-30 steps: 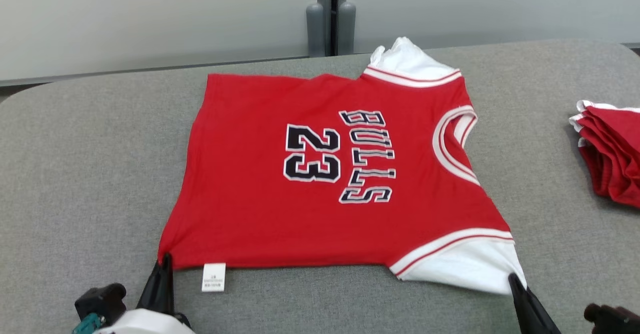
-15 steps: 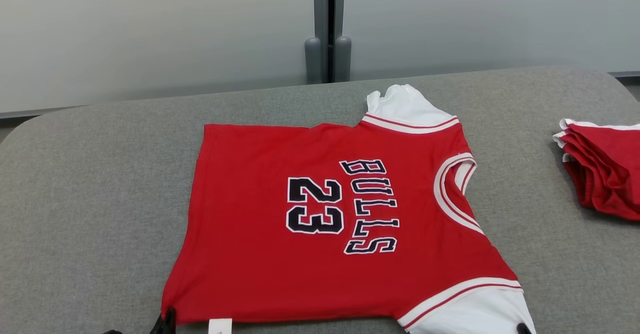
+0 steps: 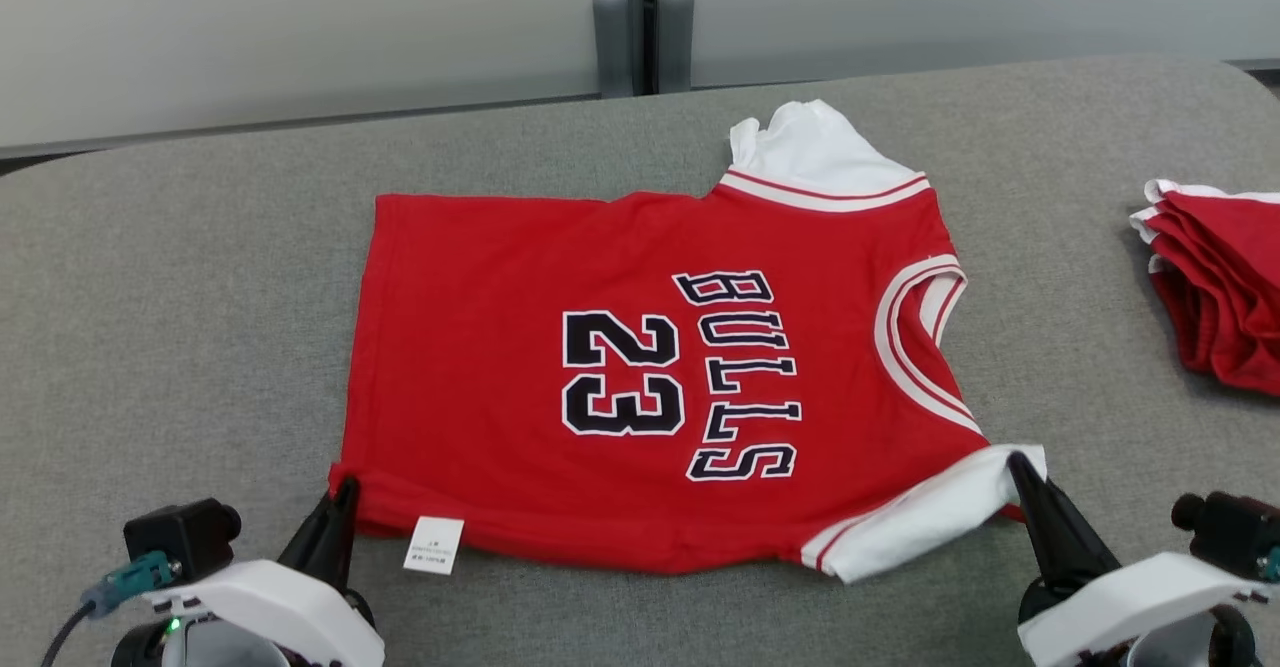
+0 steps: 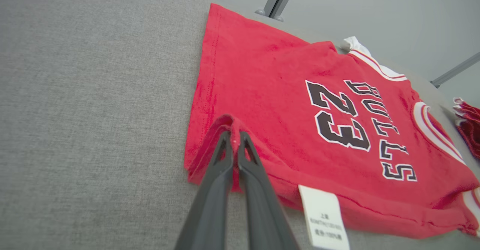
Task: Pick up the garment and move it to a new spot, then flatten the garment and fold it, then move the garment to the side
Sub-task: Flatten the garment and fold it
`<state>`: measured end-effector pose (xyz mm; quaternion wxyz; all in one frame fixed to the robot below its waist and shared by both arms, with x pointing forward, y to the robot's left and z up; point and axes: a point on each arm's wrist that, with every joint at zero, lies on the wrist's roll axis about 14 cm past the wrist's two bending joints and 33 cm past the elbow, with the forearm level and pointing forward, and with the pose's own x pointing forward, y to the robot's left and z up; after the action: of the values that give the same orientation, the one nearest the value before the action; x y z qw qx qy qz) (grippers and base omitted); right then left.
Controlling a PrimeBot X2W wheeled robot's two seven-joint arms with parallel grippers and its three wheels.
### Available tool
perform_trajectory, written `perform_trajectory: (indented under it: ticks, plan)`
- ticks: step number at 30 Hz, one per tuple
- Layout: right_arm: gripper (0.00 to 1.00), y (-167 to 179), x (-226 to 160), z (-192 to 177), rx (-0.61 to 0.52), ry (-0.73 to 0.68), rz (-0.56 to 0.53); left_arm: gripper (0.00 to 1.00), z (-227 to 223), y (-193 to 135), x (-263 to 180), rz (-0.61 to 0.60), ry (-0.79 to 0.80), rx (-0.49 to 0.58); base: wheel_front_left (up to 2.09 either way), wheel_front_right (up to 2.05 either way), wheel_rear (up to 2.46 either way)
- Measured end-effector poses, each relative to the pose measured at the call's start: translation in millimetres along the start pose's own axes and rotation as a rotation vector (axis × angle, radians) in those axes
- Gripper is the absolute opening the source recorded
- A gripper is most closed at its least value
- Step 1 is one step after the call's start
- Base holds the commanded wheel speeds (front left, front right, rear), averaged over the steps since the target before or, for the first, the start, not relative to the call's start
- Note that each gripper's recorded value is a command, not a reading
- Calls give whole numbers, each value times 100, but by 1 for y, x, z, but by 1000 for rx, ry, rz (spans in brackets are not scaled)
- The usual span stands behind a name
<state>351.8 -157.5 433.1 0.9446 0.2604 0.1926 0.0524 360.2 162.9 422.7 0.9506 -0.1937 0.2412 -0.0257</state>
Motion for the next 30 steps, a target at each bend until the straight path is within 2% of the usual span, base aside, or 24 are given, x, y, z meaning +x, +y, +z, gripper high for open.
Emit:
perform_trajectory:
  ticks: [9, 10, 11, 12, 16, 24, 26, 30]
  plan:
    - [0, 4, 60, 15, -39, 11, 48, 0, 11, 6, 44, -13, 32, -39, 0, 0, 0]
    - [24, 7, 65, 14, -47, 13, 59, 25, 10, 7, 47, -11, 36, -44, 0, 0, 0]
    - [71, 10, 69, 17, -49, -1, 69, 100, 11, 8, 49, -7, 31, -49, 0, 0, 0]
    - [100, 14, 73, 21, -58, -20, 83, 100, 12, 9, 51, -4, 27, -48, 0, 0, 0]
    - [100, 29, 82, 51, -121, -176, 141, 100, 20, 10, 57, 6, -41, -48, 0, 0, 0]
    - [100, 35, 66, 97, -337, -411, 165, 100, 77, 0, 41, 25, -404, 111, 0, 0, 0]
    - [100, 34, 57, 103, -396, -438, 153, 100, 87, -5, 32, 23, -481, 136, 0, 0, 0]
    - [100, 28, 36, 97, -460, -433, 125, 100, 85, -9, 16, 32, -524, 181, 0, 0, 0]
